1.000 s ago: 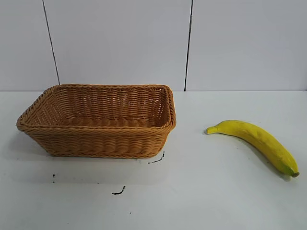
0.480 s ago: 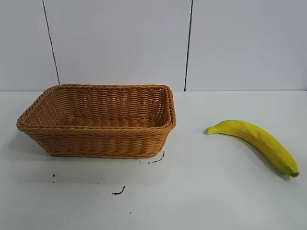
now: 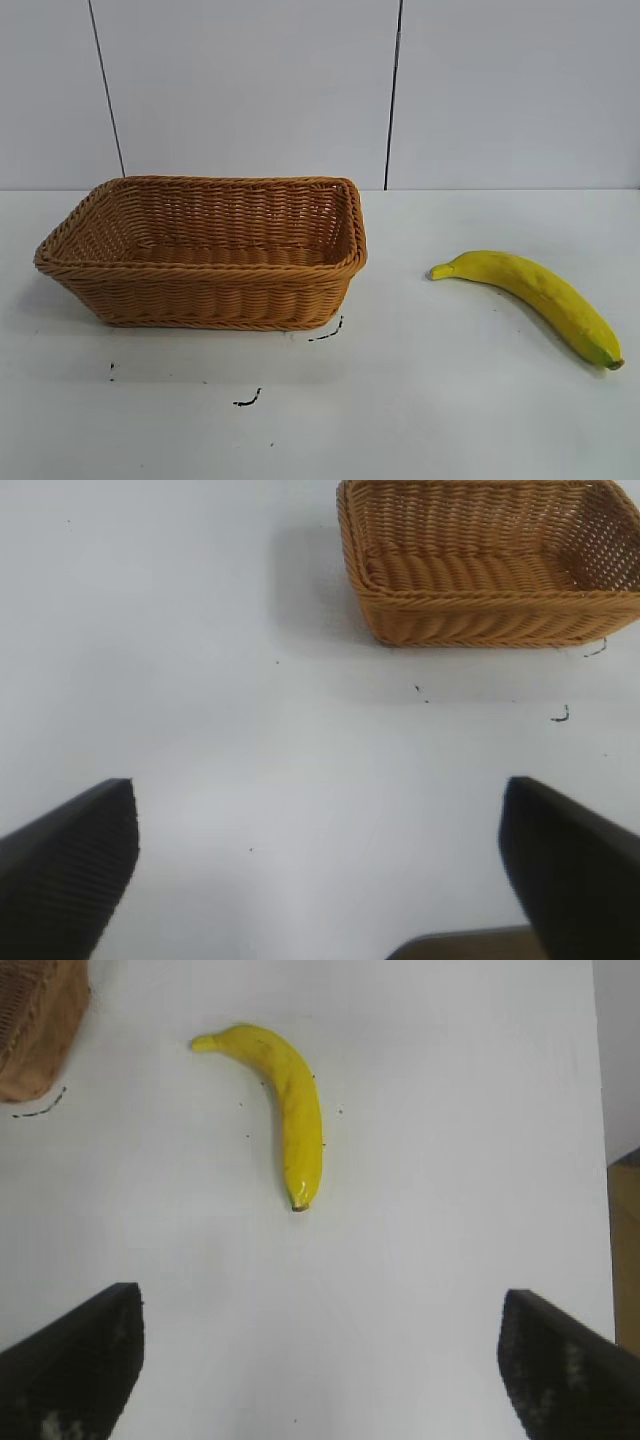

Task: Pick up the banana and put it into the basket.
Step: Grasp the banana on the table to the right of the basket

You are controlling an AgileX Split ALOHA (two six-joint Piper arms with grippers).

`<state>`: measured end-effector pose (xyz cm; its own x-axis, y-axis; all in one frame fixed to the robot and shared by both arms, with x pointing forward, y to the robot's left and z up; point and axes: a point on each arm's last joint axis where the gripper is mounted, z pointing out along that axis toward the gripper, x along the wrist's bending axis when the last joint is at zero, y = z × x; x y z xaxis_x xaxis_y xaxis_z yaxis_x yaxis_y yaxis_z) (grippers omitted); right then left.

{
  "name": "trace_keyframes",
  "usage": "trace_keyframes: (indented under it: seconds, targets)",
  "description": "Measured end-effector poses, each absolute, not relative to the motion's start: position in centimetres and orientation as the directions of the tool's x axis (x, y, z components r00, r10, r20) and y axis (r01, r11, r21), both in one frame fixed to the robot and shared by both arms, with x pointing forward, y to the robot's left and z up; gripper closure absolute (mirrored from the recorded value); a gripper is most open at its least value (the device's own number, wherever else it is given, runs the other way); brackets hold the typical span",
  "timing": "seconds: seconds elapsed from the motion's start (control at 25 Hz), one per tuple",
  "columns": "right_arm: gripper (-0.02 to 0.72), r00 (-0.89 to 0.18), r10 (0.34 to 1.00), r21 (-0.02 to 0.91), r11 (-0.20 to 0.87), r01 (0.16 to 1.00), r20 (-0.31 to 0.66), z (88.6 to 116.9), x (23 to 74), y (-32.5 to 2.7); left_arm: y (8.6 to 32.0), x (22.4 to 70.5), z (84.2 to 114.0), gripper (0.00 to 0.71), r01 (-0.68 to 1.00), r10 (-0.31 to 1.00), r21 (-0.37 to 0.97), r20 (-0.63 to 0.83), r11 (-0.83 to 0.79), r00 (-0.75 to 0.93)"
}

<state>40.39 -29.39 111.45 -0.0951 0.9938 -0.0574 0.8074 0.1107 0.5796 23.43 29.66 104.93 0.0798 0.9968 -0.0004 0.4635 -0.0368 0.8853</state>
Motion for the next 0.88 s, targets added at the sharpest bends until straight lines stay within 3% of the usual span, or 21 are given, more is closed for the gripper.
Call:
trace_keyframes:
  seconds: [0.2, 0.32, 0.52, 0.88]
  targets:
    - [0.014, -0.153, 0.986, 0.430, 0.169, 0.887, -0.071, 110.2, 48.1, -29.1, 29.7, 23.4, 104.9, 0.015, 0.464, 0.997, 0.885, 0.000, -0.037, 0.080]
    - [0.014, -0.242, 0.967, 0.368, 0.256, 0.894, -0.085, 109.1, 52.0, -28.9, 29.7, 23.4, 104.9, 0.015, 0.464, 0.997, 0.885, 0.000, -0.037, 0.080]
    - [0.014, -0.381, 0.923, 0.332, 0.378, 0.864, -0.061, 107.1, 57.0, -28.1, 29.7, 23.4, 104.9, 0.015, 0.464, 0.997, 0.885, 0.000, -0.037, 0.080]
    - [0.014, -0.505, 0.861, 0.288, 0.500, 0.816, -0.065, 102.1, 60.7, -25.1, 29.7, 23.4, 104.9, 0.015, 0.464, 0.997, 0.885, 0.000, -0.037, 0.080]
